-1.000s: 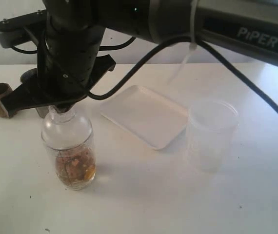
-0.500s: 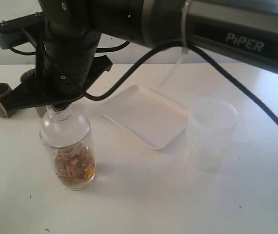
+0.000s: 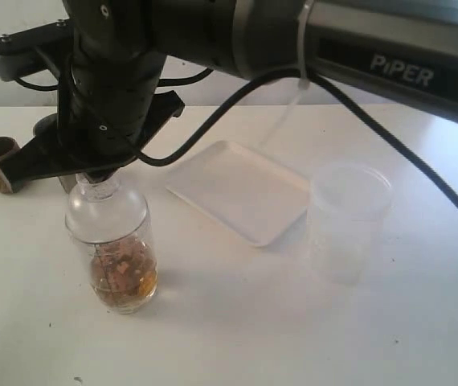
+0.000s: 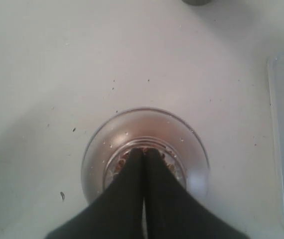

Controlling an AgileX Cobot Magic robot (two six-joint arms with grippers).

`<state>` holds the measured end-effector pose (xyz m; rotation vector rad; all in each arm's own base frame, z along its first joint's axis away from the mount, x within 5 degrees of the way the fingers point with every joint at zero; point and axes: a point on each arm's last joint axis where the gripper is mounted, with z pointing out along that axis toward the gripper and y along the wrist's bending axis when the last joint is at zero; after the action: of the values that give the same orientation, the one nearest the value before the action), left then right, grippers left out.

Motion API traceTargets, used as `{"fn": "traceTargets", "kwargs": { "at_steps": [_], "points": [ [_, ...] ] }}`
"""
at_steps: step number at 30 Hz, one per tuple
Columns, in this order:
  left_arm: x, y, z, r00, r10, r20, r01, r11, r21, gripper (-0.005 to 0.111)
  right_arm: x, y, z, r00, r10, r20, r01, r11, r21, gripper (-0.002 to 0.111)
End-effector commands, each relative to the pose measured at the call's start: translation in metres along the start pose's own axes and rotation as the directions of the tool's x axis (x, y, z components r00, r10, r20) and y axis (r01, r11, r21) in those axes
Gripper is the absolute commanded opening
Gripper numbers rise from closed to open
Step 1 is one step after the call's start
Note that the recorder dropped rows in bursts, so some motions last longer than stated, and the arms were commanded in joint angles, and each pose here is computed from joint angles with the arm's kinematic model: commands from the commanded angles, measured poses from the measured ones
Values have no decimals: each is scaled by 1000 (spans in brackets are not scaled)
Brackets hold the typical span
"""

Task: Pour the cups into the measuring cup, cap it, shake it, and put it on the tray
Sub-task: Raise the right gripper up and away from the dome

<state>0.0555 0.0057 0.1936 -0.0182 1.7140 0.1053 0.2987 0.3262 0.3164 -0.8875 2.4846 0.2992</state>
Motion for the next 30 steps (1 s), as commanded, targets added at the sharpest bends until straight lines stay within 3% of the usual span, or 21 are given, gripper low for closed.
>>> {"fn": "traceTargets", "kwargs": {
  "at_steps": [1,11,20,30],
  "points": [
    [1,0,0,1000,-13,-2,13,1000,4,0,4,0,1,999,-18,-40,18,1000,-3,0],
    [1,0,0,1000,-13,-2,13,1000,4,0,0,1,-10,1000,-21,7,21,1000,-11,16],
    [1,0,0,1000,-13,-2,13,1000,4,0,-7,1,-32,994,-18,104,20,1000,-23,16],
    [1,0,0,1000,-13,-2,13,1000,4,0,-6,-3,-93,972,-63,226,67,998,-11,16]
  ]
}}
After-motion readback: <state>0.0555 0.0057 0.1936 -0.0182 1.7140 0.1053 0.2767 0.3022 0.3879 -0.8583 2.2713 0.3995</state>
